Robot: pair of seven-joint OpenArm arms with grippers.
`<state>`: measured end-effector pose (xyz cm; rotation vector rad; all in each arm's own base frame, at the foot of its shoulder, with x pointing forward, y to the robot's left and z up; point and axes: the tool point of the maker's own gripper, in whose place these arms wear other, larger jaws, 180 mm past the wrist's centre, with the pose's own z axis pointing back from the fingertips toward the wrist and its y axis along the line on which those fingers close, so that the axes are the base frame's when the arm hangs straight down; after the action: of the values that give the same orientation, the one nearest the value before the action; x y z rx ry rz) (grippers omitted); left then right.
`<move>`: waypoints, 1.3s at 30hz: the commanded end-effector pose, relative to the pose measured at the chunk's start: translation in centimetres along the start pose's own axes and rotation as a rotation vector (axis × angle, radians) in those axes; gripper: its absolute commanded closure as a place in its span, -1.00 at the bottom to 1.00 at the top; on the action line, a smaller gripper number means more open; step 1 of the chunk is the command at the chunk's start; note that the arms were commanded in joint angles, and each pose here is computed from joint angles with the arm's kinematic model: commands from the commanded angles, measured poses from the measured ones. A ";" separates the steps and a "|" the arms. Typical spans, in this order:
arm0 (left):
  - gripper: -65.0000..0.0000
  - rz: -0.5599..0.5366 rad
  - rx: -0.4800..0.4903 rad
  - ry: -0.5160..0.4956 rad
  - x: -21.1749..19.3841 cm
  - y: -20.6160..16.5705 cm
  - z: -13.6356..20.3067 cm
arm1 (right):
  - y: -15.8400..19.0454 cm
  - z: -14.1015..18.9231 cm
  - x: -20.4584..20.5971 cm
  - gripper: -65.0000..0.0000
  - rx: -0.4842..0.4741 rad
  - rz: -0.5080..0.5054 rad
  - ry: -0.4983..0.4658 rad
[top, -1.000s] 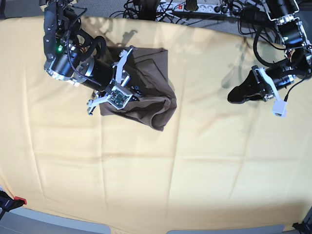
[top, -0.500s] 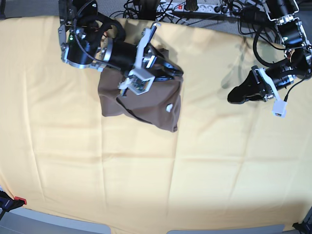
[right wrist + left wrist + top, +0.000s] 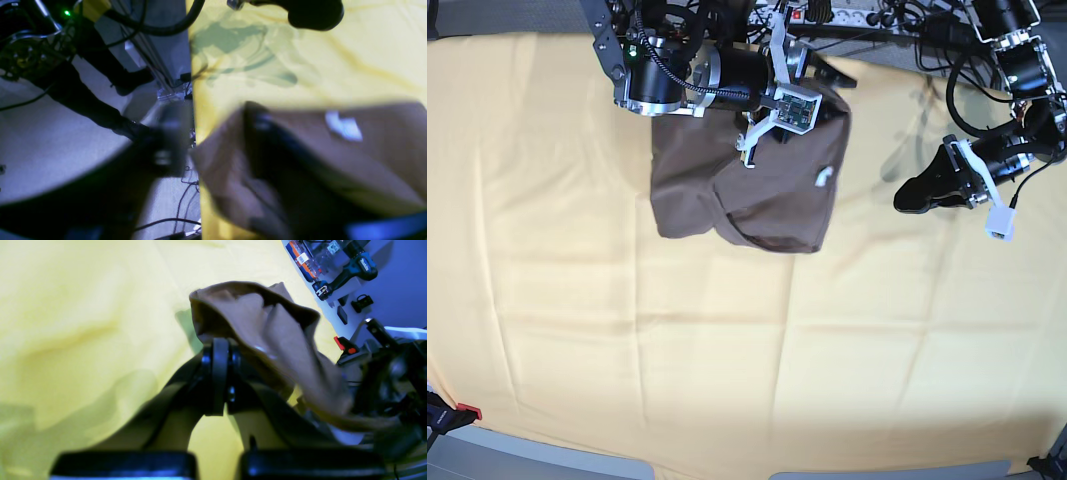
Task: Fold the T-shirt properly
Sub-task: 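Lift the bundle's end with the right gripper and fold it over, then grasp the bundle with both grippers and press its sides together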
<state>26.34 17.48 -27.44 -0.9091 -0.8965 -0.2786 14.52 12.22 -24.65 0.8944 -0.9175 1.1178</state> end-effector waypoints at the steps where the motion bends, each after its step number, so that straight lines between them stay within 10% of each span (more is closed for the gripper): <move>1: 1.00 -0.035 -0.009 -0.029 1.4 -0.3 0.4 | -0.1 0.2 1.9 -0.18 0.007 0.030 -0.066; 13: 1.00 -0.093 -0.026 0.014 1.5 -1.2 0.1 | -9.4 5.8 5.0 -0.17 -0.351 0.167 -0.052; 18: 1.00 -0.233 -0.172 0.110 0.7 -6.7 -2.9 | -13.9 10.4 3.4 0.95 -0.526 0.136 -0.034; 20: 1.00 -0.294 -0.266 0.160 -0.4 -9.9 -4.3 | -15.3 11.9 2.5 1.00 -0.565 0.138 -0.015; 26: 1.00 -0.452 -0.417 0.380 -6.0 -15.6 -7.0 | -18.6 12.7 -2.5 1.00 -0.545 0.093 0.110; 39: 1.00 -0.760 -0.280 0.618 -12.9 -13.6 -9.4 | -25.9 13.3 -8.7 1.00 -0.504 -0.109 0.270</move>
<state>15.63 0.39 -33.44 -0.6126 -0.5488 -1.2844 35.25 -8.07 -32.79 0.3644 -0.8032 0.8234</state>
